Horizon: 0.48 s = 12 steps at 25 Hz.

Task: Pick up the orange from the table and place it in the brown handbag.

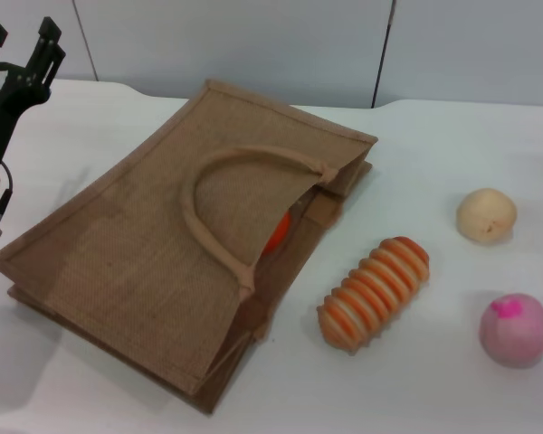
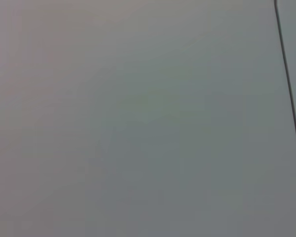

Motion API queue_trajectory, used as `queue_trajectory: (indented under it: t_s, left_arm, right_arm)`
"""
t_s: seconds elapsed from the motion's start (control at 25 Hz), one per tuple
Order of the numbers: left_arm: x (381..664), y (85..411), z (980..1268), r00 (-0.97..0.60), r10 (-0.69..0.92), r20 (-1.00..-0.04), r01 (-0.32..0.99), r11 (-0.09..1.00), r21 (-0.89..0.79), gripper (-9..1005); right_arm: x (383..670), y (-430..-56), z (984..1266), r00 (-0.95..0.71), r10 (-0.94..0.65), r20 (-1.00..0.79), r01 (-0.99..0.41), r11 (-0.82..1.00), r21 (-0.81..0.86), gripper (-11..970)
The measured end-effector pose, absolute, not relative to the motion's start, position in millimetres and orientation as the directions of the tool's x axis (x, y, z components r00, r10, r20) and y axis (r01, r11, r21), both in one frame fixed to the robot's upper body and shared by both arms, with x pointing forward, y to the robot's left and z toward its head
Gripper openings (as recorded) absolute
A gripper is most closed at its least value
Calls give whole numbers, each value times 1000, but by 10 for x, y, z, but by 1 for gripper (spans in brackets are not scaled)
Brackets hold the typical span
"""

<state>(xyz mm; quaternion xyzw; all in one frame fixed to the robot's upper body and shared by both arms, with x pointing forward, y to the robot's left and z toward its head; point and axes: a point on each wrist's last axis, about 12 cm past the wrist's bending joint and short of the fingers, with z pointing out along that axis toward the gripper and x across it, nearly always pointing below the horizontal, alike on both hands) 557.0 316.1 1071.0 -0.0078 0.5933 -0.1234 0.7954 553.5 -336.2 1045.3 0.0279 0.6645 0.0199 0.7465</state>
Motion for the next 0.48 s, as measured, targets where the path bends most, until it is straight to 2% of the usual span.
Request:
queue_trajectory:
  t_s: [0.48]
  left_arm:
    - [5571, 3161, 10711, 264, -213, -941, 189, 968, -166, 759]
  right_arm:
    - [5523, -3372, 10446, 114, 67, -991, 10, 998, 68, 891]
